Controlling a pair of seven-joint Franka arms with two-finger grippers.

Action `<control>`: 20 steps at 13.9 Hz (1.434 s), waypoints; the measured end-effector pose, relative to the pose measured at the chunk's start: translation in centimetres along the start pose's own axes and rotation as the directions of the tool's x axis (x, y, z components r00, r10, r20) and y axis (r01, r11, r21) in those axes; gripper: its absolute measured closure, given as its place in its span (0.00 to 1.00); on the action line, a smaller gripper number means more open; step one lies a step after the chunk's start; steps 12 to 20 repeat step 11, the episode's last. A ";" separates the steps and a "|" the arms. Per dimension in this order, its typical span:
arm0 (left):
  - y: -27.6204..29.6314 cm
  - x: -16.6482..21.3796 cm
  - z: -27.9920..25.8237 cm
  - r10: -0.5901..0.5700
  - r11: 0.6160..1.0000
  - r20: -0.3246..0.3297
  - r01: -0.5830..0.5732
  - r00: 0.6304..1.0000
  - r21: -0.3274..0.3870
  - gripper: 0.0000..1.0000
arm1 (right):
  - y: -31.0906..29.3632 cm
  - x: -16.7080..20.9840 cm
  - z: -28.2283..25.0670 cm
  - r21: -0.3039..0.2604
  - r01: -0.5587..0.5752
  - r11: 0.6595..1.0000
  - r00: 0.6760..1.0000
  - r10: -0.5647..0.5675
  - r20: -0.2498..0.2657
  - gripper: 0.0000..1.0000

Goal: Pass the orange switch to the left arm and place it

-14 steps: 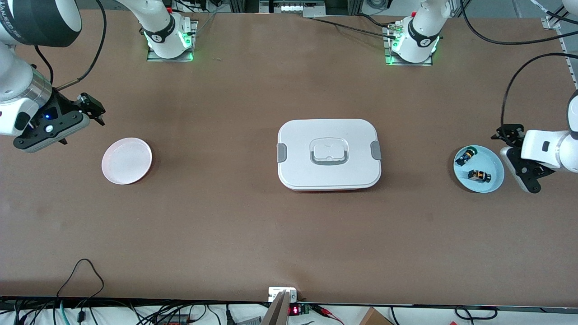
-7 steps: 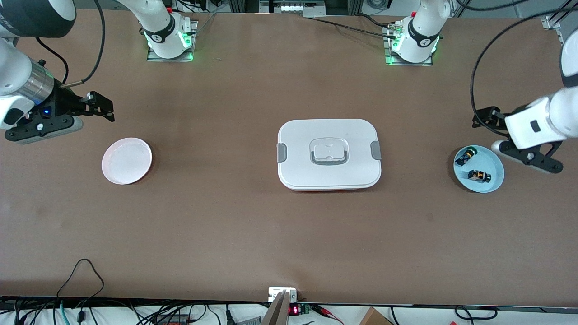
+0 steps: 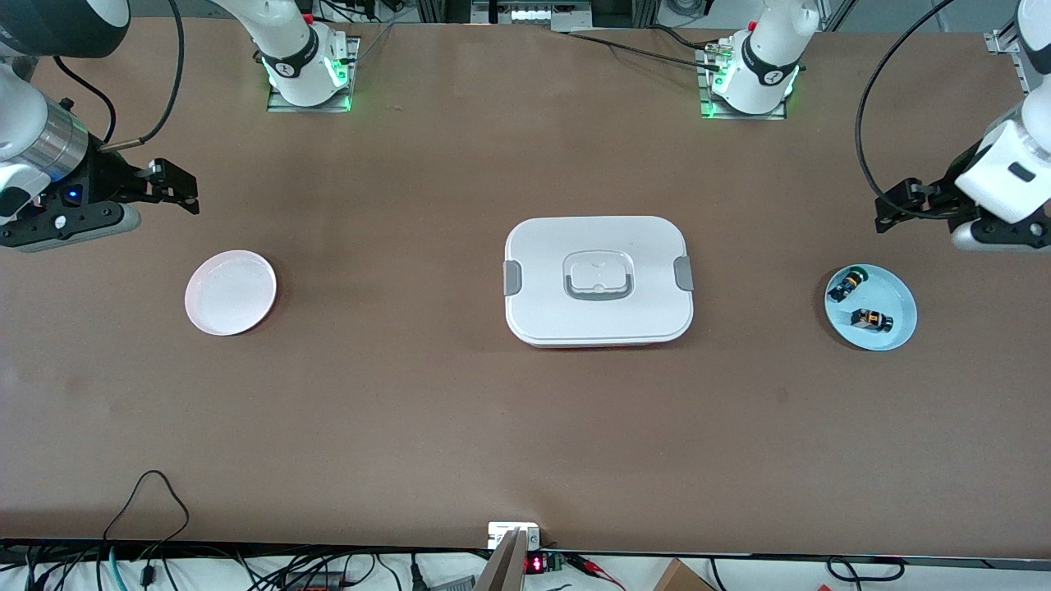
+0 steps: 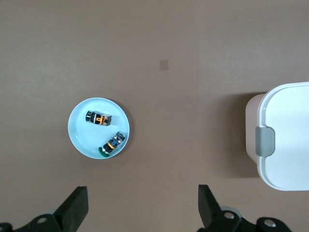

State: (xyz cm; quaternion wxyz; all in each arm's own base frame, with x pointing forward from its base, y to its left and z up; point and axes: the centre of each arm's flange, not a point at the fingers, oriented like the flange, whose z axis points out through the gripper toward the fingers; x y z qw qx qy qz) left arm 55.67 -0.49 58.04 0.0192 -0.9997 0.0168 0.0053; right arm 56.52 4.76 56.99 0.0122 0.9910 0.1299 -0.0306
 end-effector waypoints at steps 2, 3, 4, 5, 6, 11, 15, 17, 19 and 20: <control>0.0 -0.2 -0.1 0.038 0.999 -0.004 -0.038 0.999 0.000 0.00 | 0.0 0.0 0.0 -0.001 -0.001 1.000 1.000 0.001 -0.002 0.00; 0.2 -0.2 0.0 0.044 0.999 -0.004 -0.044 0.999 0.000 0.00 | 0.1 0.1 -0.1 -0.002 -0.004 1.000 1.000 0.004 -0.006 0.00; 0.3 -0.1 0.1 0.050 0.999 -0.003 -0.050 0.999 0.000 0.00 | 0.2 0.3 0.0 -0.003 -0.007 1.000 1.000 0.007 -0.008 0.00; 0.3 -0.1 0.2 0.056 0.998 -0.002 -0.056 0.998 0.000 0.00 | 0.3 0.6 0.1 -0.004 -0.009 1.000 1.000 0.009 -0.008 0.00; 0.3 -0.1 0.2 0.058 0.998 -0.001 -0.058 0.998 0.000 0.00 | 0.5 1.1 0.2 -0.005 -0.012 1.000 1.000 0.012 -0.010 0.00; -0.1 0.4 0.8 0.054 0.999 0.010 -0.054 0.998 -0.001 0.00 | 1.5 1.7 0.3 -0.007 -0.029 1.000 1.000 0.029 -0.011 0.00; -0.1 0.4 0.8 0.054 0.999 0.010 -0.054 0.998 -0.001 0.00 | 1.5 1.7 0.3 -0.007 -0.029 1.000 1.000 0.029 -0.011 0.00; -0.1 0.4 0.8 0.054 0.999 0.010 -0.054 0.998 -0.001 0.00 | 1.5 1.7 0.3 -0.007 -0.029 1.000 1.000 0.029 -0.011 0.00; -0.1 0.4 0.8 0.054 0.999 0.010 -0.054 0.998 -0.001 0.00 | 1.5 1.7 0.3 -0.007 -0.029 1.000 1.000 0.029 -0.011 0.00; -0.1 0.4 0.8 0.054 0.999 0.010 -0.054 0.998 -0.001 0.00 | 1.5 1.7 0.3 -0.007 -0.029 1.000 1.000 0.029 -0.011 0.00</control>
